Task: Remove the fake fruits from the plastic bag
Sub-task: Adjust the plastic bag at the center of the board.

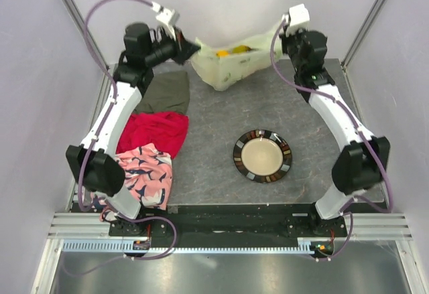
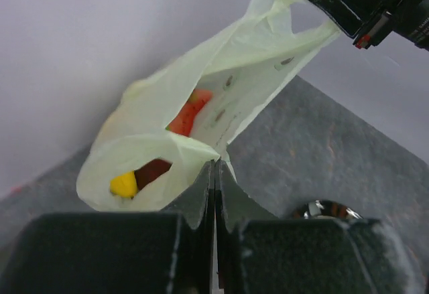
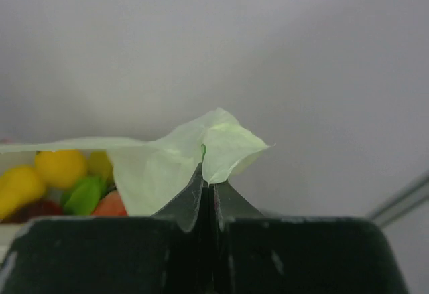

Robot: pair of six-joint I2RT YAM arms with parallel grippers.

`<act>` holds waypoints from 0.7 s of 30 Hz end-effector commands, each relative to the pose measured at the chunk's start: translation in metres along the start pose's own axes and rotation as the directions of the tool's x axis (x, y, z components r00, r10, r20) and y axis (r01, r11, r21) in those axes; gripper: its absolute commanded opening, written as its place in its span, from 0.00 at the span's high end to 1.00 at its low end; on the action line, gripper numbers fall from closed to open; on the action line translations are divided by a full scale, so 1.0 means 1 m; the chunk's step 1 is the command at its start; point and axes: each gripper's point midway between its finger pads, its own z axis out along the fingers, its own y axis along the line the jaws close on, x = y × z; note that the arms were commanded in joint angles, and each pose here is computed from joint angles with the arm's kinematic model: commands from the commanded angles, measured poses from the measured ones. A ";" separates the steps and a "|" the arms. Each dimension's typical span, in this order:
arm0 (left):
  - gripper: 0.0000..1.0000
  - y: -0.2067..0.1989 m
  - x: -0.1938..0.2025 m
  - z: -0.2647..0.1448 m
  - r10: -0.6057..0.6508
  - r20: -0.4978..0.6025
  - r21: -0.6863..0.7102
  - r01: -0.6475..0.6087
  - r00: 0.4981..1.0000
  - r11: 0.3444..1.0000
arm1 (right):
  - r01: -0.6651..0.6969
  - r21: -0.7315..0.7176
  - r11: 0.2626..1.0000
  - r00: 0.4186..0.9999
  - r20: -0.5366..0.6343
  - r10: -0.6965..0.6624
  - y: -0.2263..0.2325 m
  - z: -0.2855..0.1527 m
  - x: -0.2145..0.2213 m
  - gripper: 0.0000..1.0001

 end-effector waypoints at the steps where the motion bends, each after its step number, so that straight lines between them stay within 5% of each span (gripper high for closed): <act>1: 0.98 -0.042 0.125 -0.034 -0.140 -0.266 0.089 0.169 0.954 0.982 | -0.082 -0.109 0.991 0.939 -0.343 0.041 0.042 -0.085 0.132 1.00; 2: 0.98 -0.053 0.156 -0.045 -0.174 -0.324 0.082 0.211 0.930 0.974 | -0.101 -0.107 0.989 0.908 -0.416 0.048 0.045 -0.105 0.152 0.99; 4: 0.98 -0.063 0.181 -0.053 -0.199 -0.377 0.088 0.249 0.904 0.965 | -0.151 -0.131 0.980 0.843 -0.534 0.059 0.062 -0.141 0.197 0.81; 6: 0.98 -0.072 0.204 -0.055 -0.241 -0.433 0.075 0.301 0.869 0.951 | -0.183 -0.160 0.970 0.816 -0.575 0.059 0.068 -0.161 0.201 0.56; 9: 0.98 -0.080 0.212 -0.053 -0.277 -0.458 0.071 0.346 0.845 0.936 | -0.265 -0.254 0.930 0.826 -0.557 0.083 0.082 -0.168 0.163 0.40; 15: 0.98 -0.082 0.201 -0.046 -0.282 -0.437 0.065 0.342 0.854 0.937 | -0.260 -0.490 0.832 0.927 -0.367 0.074 0.110 -0.160 0.038 0.33; 21: 0.98 -0.085 0.182 -0.043 -0.304 -0.411 0.066 0.361 0.859 0.930 | -0.207 -0.598 0.774 0.921 -0.386 -0.052 0.154 -0.170 0.066 0.50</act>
